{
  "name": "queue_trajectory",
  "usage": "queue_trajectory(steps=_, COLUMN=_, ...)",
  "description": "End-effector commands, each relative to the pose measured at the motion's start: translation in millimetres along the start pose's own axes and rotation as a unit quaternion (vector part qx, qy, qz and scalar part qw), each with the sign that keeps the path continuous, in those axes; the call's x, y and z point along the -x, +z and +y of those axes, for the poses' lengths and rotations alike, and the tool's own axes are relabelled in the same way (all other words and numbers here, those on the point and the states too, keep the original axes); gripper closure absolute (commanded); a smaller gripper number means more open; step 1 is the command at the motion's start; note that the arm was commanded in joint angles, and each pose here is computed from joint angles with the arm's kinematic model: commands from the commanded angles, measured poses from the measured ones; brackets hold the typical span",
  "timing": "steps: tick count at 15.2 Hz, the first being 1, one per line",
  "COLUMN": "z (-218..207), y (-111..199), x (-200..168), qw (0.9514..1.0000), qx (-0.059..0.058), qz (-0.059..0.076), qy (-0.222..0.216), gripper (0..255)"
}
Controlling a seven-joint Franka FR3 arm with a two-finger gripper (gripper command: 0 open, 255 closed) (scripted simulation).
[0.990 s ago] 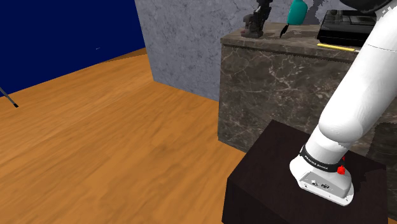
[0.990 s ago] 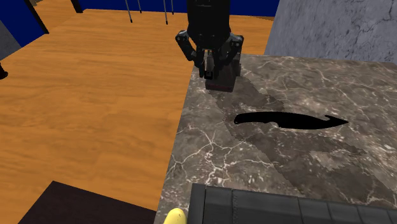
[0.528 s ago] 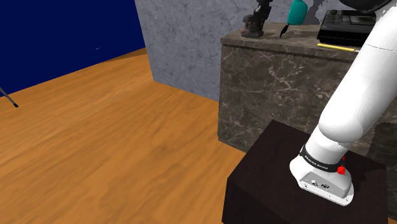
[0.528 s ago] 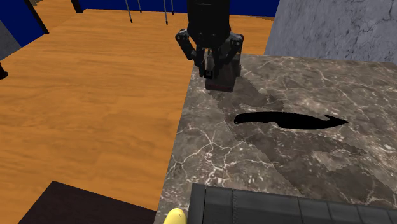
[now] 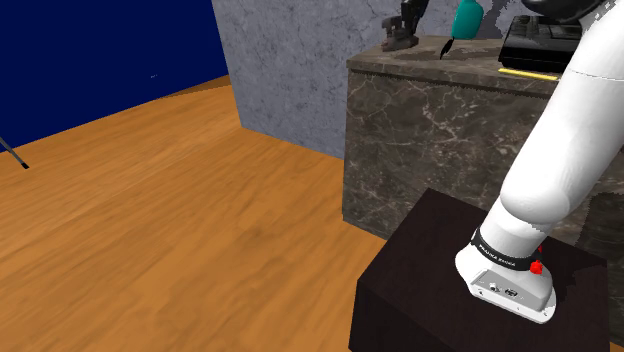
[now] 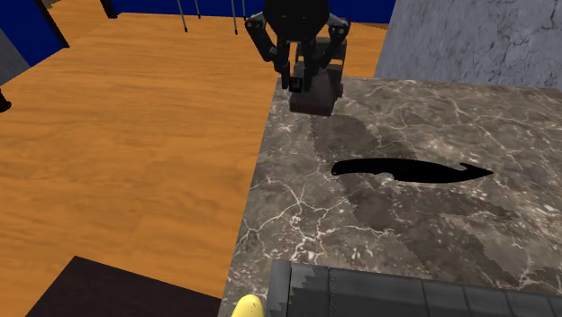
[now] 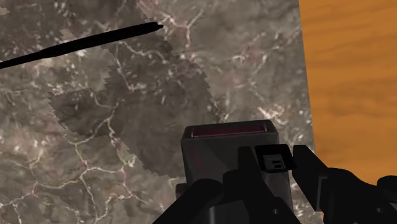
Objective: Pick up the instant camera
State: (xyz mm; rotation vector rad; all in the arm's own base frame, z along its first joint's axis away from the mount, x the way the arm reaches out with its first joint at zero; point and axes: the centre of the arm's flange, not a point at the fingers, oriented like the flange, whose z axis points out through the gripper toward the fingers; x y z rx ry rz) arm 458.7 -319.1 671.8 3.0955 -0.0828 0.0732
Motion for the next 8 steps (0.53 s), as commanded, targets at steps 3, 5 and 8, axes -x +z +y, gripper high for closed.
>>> queue_trajectory(steps=3, z=1, y=-22, x=-2, qw=1.0, qx=0.0, qz=0.0, qy=0.0, gripper=255)
queue_trajectory(steps=5, z=2, y=-33, x=-3, qw=1.0, qx=0.0, qz=0.0, qy=0.0, gripper=255)
queue_trajectory(steps=8, z=2, y=-39, x=-3, qw=1.0, qx=0.0, qz=0.0, qy=0.0, gripper=255)
